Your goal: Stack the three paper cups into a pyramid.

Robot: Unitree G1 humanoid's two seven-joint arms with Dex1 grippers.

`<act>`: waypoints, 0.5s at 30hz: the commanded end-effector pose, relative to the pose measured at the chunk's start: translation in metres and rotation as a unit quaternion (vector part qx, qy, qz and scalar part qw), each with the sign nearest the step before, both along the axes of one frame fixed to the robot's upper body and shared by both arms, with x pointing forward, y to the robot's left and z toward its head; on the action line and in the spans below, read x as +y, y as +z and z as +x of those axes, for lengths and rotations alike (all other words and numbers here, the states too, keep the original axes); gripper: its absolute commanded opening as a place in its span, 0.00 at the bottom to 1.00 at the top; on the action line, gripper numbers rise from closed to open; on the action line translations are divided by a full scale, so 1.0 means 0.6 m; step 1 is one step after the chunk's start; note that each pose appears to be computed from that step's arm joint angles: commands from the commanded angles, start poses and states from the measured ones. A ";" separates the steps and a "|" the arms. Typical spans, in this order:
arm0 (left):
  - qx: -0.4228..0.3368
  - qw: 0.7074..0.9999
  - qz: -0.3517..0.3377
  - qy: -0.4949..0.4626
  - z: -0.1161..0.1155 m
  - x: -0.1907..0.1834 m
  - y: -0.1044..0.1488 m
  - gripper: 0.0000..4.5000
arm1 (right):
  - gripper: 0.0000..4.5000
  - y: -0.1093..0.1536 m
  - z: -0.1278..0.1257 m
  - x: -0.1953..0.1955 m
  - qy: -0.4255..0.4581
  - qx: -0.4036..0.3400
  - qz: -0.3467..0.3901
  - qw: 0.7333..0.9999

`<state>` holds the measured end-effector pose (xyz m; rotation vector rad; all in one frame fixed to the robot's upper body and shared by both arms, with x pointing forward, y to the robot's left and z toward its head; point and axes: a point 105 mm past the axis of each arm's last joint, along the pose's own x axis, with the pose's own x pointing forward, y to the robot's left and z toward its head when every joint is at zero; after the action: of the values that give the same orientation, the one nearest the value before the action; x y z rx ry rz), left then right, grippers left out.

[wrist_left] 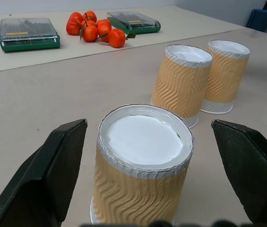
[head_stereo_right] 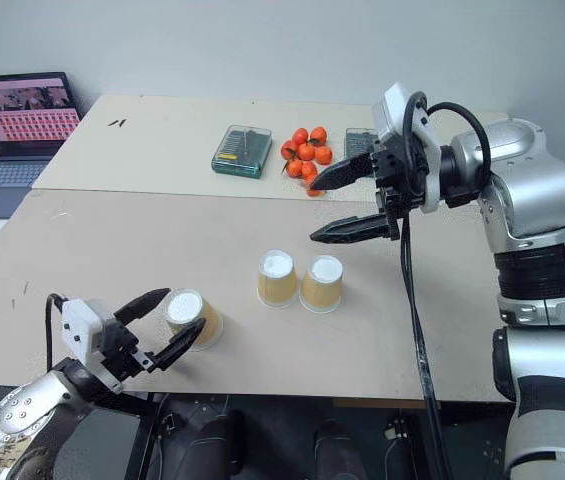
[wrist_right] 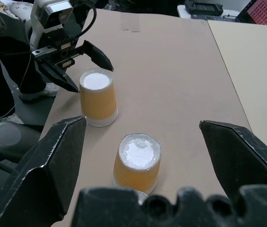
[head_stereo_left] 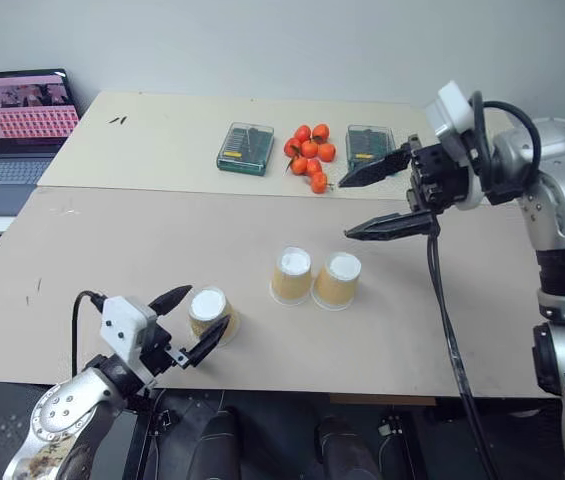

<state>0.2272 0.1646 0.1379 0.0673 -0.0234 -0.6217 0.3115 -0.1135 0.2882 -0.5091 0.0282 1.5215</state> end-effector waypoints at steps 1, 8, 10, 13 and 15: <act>-0.029 1.000 -0.007 -0.002 0.008 -0.009 0.015 1.00 | 0.99 0.011 -0.012 -0.008 0.001 -0.015 -0.010 1.000; -0.038 0.999 -0.012 -0.008 0.019 -0.016 0.012 0.88 | 1.00 0.016 -0.016 -0.015 -0.013 -0.022 -0.016 1.000; -0.039 0.999 -0.011 -0.012 0.018 -0.019 0.011 0.73 | 1.00 0.017 -0.017 -0.014 -0.015 -0.022 -0.016 1.000; -0.038 0.999 -0.006 -0.015 0.016 -0.021 0.008 0.59 | 1.00 0.018 -0.018 -0.014 -0.018 -0.023 -0.016 0.999; -0.039 0.999 -0.005 -0.014 0.017 -0.019 0.009 0.59 | 1.00 0.018 -0.018 -0.012 -0.020 -0.023 -0.017 0.999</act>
<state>0.2388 0.1542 0.1363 0.0582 -0.0684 -0.6374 0.3059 -0.1195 0.2872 -0.5482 0.0713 1.4849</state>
